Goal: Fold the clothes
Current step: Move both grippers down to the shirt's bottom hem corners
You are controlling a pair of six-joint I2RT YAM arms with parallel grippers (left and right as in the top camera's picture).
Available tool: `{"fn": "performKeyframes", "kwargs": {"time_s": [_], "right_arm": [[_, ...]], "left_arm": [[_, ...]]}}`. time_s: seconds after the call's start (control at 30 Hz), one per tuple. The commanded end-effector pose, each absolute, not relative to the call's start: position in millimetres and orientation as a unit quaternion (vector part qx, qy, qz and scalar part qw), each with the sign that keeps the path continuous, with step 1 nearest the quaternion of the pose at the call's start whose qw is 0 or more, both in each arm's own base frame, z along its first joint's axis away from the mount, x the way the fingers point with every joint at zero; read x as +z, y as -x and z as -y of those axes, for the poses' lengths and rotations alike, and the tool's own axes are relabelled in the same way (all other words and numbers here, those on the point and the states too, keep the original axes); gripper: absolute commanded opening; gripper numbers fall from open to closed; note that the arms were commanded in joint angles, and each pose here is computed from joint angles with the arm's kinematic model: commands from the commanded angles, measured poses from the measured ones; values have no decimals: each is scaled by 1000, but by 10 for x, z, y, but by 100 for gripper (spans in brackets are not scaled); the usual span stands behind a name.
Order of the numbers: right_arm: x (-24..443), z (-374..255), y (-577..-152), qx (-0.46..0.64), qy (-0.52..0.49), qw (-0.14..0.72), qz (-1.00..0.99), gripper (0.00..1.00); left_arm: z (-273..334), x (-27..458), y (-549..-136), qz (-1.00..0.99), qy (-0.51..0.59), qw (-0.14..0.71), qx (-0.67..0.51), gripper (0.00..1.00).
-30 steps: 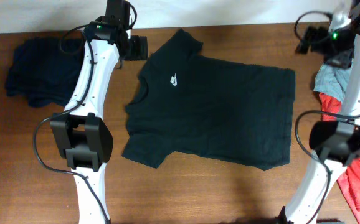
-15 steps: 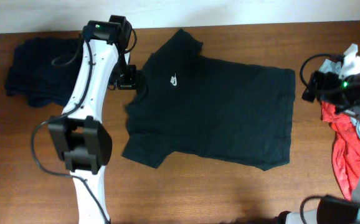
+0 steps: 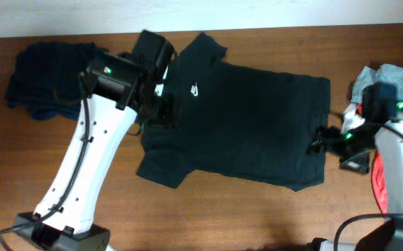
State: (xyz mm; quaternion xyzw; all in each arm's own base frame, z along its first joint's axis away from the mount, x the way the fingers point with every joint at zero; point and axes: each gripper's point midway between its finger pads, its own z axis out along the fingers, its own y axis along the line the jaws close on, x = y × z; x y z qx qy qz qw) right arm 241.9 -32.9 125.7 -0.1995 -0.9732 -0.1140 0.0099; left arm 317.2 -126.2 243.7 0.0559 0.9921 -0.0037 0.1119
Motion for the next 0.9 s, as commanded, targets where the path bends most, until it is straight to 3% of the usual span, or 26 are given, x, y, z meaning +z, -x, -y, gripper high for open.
{"fn": "performKeyframes", "kwargs": {"time_s": [0.0, 0.33, 0.43, 0.53, 0.63, 0.87], "right_arm": [[1087, 173, -2294, -144, 203, 23, 968, 97], [929, 123, -2171, -150, 206, 44, 966, 97], [906, 106, -2180, -155, 206, 42, 965, 96], [901, 116, -2209, -154, 211, 37, 964, 97], [899, 117, -2212, -154, 213, 36, 964, 96], [884, 126, -2247, -154, 215, 29, 964, 97]], "left_arm": [[1110, 2165, -3108, -996, -12, 88, 9, 99], [642, 1318, -3087, -999, 12, 47, 19, 99], [686, 1137, -3079, -999, -11, 36, -36, 98], [933, 1108, -3064, -986, -99, 40, -127, 93], [896, 1044, -3023, -986, -109, 31, -123, 84], [810, 783, -2907, -989, -105, 8, -103, 78]]}}
